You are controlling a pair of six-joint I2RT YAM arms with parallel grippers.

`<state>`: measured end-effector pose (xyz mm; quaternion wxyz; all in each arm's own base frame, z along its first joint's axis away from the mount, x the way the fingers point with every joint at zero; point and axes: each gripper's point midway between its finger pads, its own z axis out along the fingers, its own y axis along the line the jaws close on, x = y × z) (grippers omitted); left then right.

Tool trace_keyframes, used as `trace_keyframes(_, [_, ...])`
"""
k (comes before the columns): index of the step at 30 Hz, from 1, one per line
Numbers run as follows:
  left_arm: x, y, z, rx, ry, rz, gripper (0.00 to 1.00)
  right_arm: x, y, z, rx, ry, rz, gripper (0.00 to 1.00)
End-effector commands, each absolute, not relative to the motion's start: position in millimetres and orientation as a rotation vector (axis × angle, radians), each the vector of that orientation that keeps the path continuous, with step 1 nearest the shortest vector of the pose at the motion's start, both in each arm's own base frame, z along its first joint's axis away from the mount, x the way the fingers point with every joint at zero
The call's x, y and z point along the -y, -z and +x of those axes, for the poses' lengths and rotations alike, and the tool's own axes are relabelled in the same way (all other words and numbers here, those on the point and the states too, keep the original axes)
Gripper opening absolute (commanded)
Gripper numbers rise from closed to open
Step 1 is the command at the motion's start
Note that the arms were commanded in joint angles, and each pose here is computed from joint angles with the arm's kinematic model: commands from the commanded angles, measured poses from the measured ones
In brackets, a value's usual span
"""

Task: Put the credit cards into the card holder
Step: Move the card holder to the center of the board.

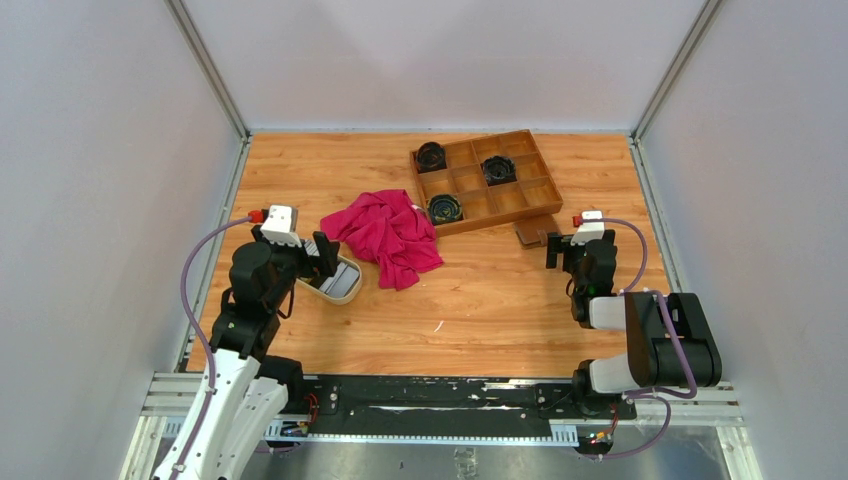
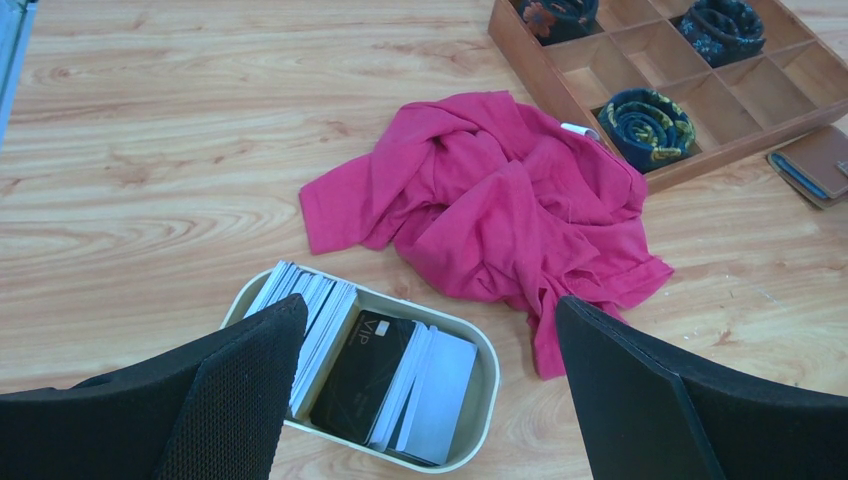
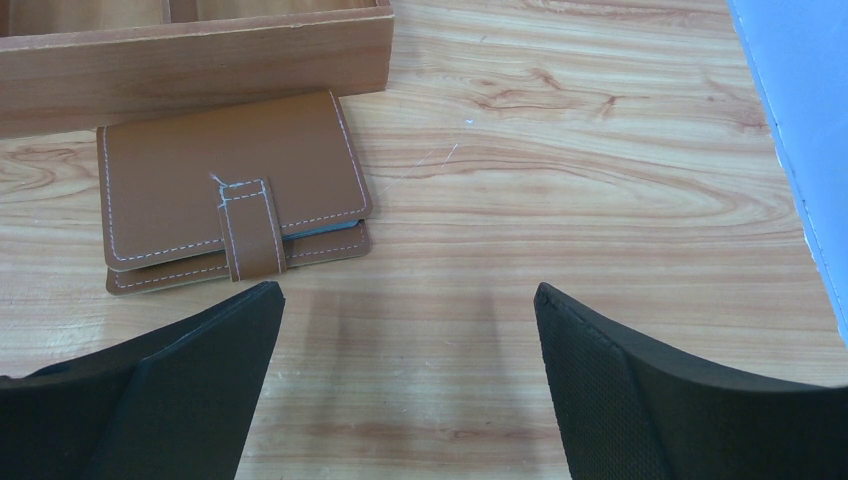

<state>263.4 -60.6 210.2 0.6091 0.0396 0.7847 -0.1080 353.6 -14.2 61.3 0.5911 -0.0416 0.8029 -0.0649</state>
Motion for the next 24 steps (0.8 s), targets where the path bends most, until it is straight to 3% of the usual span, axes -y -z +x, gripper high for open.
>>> trace_keyframes(1, [63.5,-218.4,262.0,-1.799,0.260,0.109,1.00,15.4,-66.8,357.3,-1.856,0.162,-0.073,1.00])
trace_keyframes(24, [64.1,-216.6,262.5,-1.806,0.261,0.112,1.00,15.1,-66.9,357.4,-1.856,0.160,-0.073,1.00])
